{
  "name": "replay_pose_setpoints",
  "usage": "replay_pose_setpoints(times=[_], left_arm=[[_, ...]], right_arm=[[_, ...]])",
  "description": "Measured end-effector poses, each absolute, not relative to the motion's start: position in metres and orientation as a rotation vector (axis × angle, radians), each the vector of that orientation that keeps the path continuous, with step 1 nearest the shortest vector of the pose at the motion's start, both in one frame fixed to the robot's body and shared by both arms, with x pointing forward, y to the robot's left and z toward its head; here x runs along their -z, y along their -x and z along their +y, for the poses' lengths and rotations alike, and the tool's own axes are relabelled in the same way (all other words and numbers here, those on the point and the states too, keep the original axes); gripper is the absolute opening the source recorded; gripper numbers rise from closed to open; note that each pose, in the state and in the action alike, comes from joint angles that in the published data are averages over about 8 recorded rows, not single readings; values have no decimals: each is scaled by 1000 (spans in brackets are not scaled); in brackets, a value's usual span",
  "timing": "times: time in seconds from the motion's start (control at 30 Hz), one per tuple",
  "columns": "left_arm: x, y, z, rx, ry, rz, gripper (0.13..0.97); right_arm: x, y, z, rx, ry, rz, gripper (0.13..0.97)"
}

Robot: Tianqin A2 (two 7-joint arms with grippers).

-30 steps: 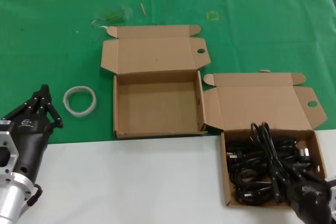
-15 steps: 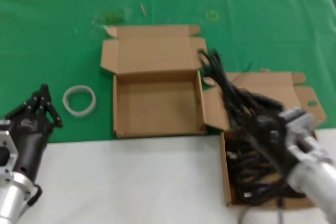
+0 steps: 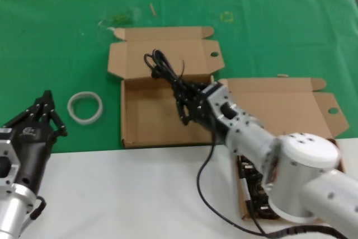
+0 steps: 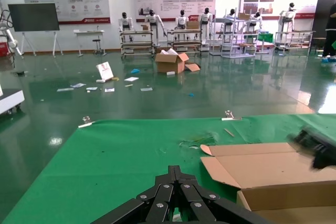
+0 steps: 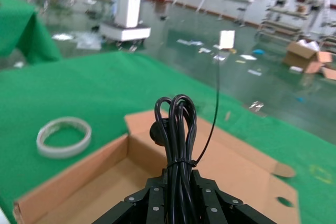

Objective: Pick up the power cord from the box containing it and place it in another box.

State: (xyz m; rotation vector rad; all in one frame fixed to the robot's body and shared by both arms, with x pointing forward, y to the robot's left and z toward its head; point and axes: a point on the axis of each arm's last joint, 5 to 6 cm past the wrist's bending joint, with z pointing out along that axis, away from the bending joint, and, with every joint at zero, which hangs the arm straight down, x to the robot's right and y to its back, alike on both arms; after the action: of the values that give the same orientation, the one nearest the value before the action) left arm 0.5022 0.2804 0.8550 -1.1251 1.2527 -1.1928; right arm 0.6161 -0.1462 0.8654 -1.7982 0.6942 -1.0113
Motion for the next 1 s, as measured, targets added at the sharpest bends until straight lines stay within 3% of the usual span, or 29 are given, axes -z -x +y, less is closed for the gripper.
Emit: replay_pose_setpoints(times=[0.23,0.53,0.77,1.0], left_arm=[[-855,-502,280,1193,1125,1253,140],[-855,-502,280,1193,1125,1253,140],[-855,-502,280,1193,1125,1253,140],[-855,-502,280,1193,1125,1253,140]], right_arm=[[-852,-641,-133,1008,1887,634,234],[-855,-634,-131,1022,1902,603,301],[-890,-610,-137,1030,1779,611,395],[-939,-573,-169,1028,1559,622,519]])
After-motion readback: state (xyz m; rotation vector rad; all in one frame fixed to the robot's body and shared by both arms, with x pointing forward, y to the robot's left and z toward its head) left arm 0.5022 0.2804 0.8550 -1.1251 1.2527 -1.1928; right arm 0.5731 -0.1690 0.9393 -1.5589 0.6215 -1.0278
